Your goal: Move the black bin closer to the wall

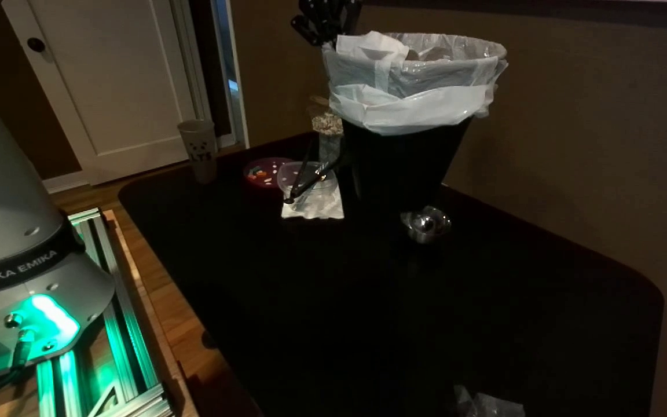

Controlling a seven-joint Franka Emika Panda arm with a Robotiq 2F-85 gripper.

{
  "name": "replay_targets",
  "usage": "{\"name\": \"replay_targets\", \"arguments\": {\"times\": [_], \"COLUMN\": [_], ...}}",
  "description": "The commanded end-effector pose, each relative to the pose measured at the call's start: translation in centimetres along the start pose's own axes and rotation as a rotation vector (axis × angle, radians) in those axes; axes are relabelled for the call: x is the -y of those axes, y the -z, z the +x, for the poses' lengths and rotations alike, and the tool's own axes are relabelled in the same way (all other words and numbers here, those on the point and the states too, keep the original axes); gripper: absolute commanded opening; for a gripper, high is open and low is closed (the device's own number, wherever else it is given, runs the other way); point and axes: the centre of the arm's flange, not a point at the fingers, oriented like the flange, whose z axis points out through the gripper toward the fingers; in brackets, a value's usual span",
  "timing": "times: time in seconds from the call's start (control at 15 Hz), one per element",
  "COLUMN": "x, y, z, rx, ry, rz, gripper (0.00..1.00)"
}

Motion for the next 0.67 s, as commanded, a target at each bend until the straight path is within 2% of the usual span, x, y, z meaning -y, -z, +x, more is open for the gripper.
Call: {"name": "replay_targets", "arguments": {"times": [0.0, 0.2, 0.33, 0.6], "x": [0.8, 0.9, 0.9, 1.0], "y": [1.5, 0.9, -0.3, -2.4], "z": [2.7, 5.2, 6.6, 9.1], "rx": [-0.165, -0.259, -0.287, -0.302], "ry": [0.111, 0.099, 0.119, 0.126], "rz": [0.002, 0.056, 0.067, 0.031], "gripper": [0.01, 0.01, 0.01, 0.01]}}
